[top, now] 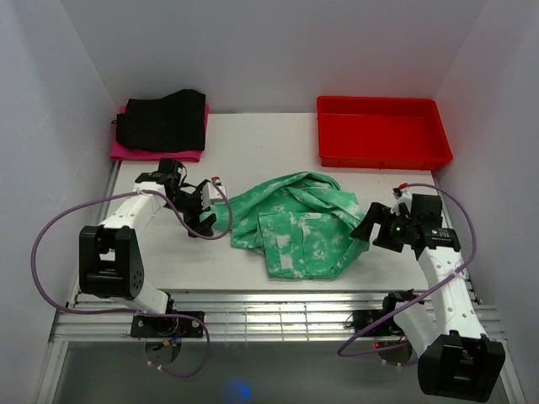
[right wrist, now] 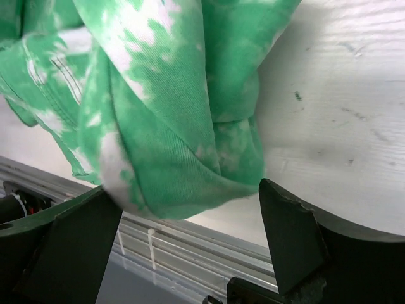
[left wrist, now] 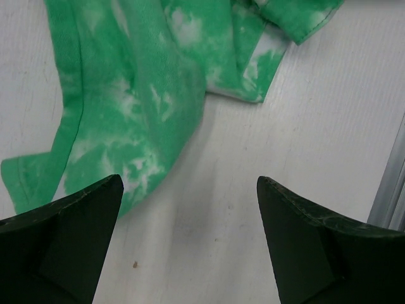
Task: Fold and stack the trousers
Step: Flatten the trousers out
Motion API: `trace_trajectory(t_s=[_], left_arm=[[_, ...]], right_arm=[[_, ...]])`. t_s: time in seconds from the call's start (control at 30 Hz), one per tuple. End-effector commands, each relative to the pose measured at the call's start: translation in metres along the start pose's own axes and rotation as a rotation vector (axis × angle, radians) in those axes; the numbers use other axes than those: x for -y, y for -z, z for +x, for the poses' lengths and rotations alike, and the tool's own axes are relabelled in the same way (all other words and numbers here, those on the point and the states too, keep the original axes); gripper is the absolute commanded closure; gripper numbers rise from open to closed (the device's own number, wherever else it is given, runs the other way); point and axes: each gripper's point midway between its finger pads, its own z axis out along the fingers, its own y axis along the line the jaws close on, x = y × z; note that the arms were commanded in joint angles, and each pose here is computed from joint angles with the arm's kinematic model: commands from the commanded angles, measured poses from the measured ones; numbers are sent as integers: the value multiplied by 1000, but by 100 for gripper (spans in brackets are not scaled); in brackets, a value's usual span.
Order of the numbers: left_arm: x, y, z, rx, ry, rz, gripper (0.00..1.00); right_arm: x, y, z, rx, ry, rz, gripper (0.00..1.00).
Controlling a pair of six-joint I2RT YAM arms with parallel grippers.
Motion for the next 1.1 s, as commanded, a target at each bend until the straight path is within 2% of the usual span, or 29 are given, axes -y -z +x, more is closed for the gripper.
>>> trace_trajectory(t_s=[0.0,0.07,0.2,0.27,0.43,0.53,0.57,0.6,0.63,0.67,0.7,0.73,0.77,0.83,0.87,0.9,0.93,1.0,1.03,1.07], left_arm=[[-5,-9,-12,44,-58,-10,2],[-3,-18,-10,40,-52,13,2],[-13,-31,-12,25,-48,-17,2],[-20,-36,-14,19,-56,-39,2],[-35,-43,-24,24,-50,-62,2],[-33,-52,-21,9,-53,-40,2],[-32,-56,-18,-6,-63,-29,3],[-31,-62,-12,-28,-59,-17,8],[-31,-65,-7,-40,-51,-11,18],[-34,-65,-3,-62,-39,-22,43],[-43,-56,-5,-55,23,-55,73],[-62,-37,-14,-17,69,-99,88],[-72,-21,-19,13,144,-116,100],[-115,25,-37,94,203,-224,100],[-126,51,-27,100,263,-260,100],[-132,72,-29,96,264,-281,100],[-128,87,-30,90,253,-296,100],[-130,113,-31,101,244,-371,100],[-146,136,-28,131,291,-493,100],[-154,153,-21,152,320,-554,100]], right_arm=[[-15,31,-38,148,104,-60,10],[-10,40,-51,168,128,-14,10],[3,26,0,-15,4,-9,10],[6,22,8,3,-41,-6,10],[14,-4,39,-100,-221,-27,10],[11,-14,43,-106,-189,-67,10],[12,-17,36,-65,-158,-64,10],[12,-23,29,-24,-118,-72,5],[13,-27,21,6,-93,-77,21],[15,-29,5,41,-63,-60,44],[13,-23,-38,103,53,-32,91],[17,-19,-64,132,163,3,92],[6,2,-113,233,310,30,92],[-2,32,-174,348,512,78,92],[-16,57,-208,421,636,99,92],[-21,67,-226,395,823,116,92],[-28,79,-249,412,898,141,92],[-45,91,-267,394,1208,148,92],[-52,100,-281,429,1367,217,92],[-54,106,-284,437,1419,245,92]])
